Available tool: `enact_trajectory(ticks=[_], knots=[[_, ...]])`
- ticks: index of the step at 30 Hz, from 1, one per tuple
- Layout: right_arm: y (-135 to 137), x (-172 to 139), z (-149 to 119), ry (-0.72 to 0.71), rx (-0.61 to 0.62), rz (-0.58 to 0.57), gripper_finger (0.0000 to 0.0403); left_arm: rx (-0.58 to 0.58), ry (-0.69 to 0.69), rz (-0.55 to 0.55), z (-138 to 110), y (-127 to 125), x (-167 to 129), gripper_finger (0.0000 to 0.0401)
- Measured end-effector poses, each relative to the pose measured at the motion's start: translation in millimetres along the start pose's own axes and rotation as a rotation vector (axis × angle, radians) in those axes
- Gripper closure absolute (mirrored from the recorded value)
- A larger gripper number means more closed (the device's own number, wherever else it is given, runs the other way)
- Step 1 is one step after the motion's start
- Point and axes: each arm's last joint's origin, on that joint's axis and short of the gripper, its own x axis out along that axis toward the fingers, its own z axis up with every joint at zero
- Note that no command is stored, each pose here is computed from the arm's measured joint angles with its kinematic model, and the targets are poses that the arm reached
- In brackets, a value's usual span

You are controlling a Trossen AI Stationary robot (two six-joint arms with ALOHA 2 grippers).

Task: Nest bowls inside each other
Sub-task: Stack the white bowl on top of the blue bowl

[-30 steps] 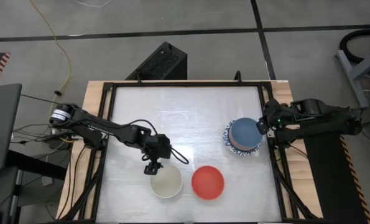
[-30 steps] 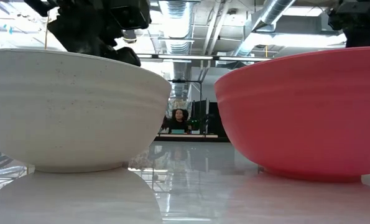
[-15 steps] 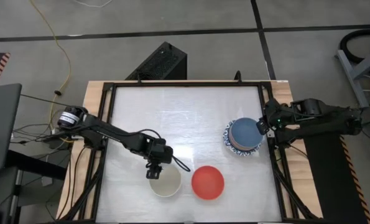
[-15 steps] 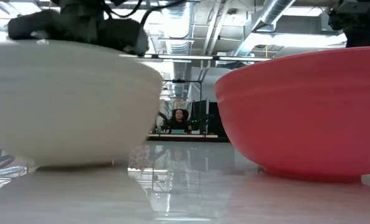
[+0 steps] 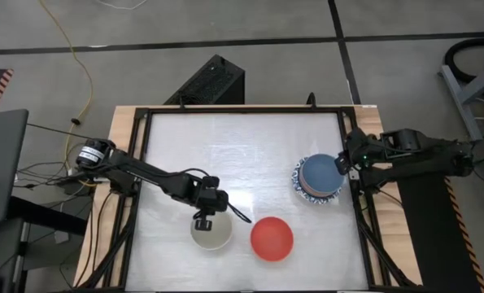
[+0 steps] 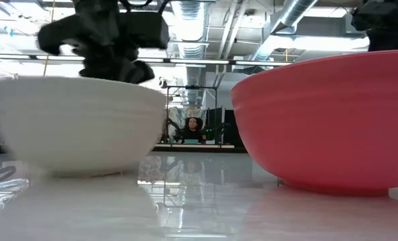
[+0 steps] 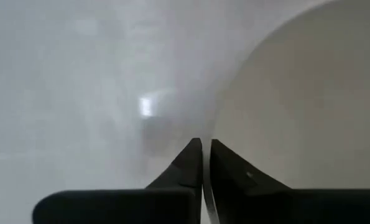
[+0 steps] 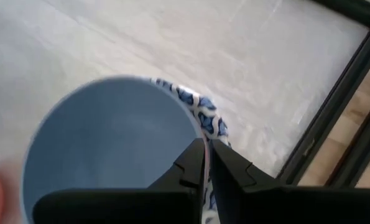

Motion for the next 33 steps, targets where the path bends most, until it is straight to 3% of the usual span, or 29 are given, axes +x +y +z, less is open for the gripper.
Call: enact_trajectory(ticks=[9, 14, 19, 25, 29, 33], knots=[[0, 0, 4, -0.116, 0.010, -0.057, 0.0354, 0.065, -0.214, 0.429, 20, 16, -52, 0.0400], [5, -2, 12, -0.290, -0.006, -0.092, 0.0354, 0.067, -0.441, 0.704, 35, 25, -85, 0.0401], [24, -6, 26, -0.509, -0.120, -0.099, 0.0354, 0.071, -0.659, 0.837, 55, 40, -112, 0.0401], [58, -9, 43, -0.712, -0.270, -0.135, 0.0354, 0.062, -0.899, 0.904, 72, 63, -134, 0.0401], [75, -7, 47, -0.773, -0.343, -0.202, 0.0354, 0.061, -0.969, 0.919, 74, 77, -140, 0.0401], [90, 1, 43, -0.792, -0.405, -0.327, 0.0354, 0.085, -1.079, 0.829, 76, 86, -143, 0.0401]])
